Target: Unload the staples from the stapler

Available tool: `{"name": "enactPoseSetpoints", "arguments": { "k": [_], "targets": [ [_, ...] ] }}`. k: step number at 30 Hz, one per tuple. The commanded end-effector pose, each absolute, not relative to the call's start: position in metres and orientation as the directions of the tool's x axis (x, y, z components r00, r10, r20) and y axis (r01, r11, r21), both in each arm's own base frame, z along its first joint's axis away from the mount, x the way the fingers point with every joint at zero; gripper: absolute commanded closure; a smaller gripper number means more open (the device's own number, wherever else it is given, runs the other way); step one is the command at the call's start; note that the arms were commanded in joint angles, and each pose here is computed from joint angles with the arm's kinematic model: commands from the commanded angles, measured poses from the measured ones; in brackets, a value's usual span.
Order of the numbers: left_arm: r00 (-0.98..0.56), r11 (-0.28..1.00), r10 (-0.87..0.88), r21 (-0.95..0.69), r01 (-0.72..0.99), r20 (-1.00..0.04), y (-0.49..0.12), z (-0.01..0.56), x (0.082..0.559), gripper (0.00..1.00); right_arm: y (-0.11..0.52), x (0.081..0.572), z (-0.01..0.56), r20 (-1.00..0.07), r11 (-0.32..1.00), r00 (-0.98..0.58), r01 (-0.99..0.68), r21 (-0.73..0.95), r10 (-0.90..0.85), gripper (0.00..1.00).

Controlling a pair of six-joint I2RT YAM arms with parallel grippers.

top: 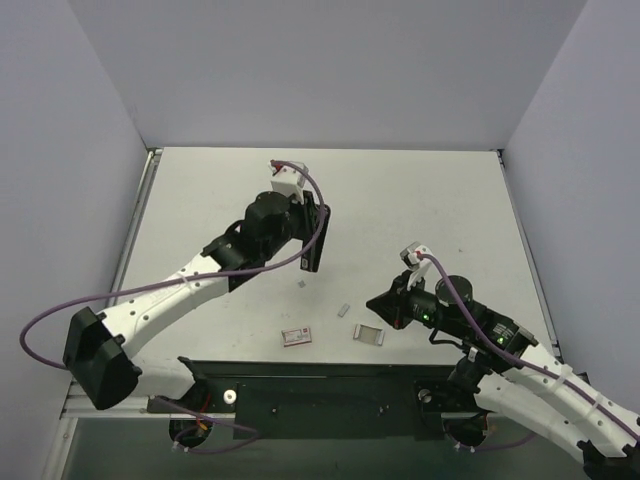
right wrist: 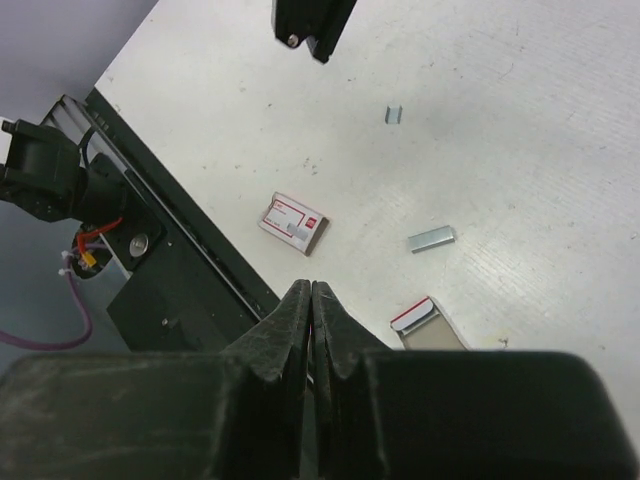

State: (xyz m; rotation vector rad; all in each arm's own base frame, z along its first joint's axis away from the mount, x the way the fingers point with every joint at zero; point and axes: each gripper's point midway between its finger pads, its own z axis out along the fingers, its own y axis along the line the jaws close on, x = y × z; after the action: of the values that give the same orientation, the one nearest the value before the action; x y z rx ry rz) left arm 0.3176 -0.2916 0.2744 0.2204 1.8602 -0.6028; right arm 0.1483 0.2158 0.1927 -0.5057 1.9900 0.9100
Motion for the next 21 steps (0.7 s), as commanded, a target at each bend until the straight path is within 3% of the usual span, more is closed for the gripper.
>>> {"name": "enactPoseSetpoints", "arguments": {
  "k": [1, 13, 21],
  "targets": [
    [-0.327, 0.919, -0.171, -0.27, 0.288, -0.929, -0.269, 0.293, 0.369, 1.0, 0.223, 0.162, 0.196, -0.837, 0.661, -0.542, -0.601, 0.45, 0.078, 1.0],
    [-0.458, 0.98, -0.127, -0.183, 0.079, -0.88, -0.259, 0.214, 0.494, 1.0, 0.231, 0.165, 0.189, -0.827, 0.652, -0.555, -0.595, 0.47, 0.09, 1.0],
    [-0.53, 0.991, -0.123, -0.135, -0.017, -0.839, -0.248, 0.155, 0.546, 1.0, 0.236, 0.161, 0.175, -0.816, 0.637, -0.574, -0.602, 0.482, 0.076, 1.0]
  ]
}}
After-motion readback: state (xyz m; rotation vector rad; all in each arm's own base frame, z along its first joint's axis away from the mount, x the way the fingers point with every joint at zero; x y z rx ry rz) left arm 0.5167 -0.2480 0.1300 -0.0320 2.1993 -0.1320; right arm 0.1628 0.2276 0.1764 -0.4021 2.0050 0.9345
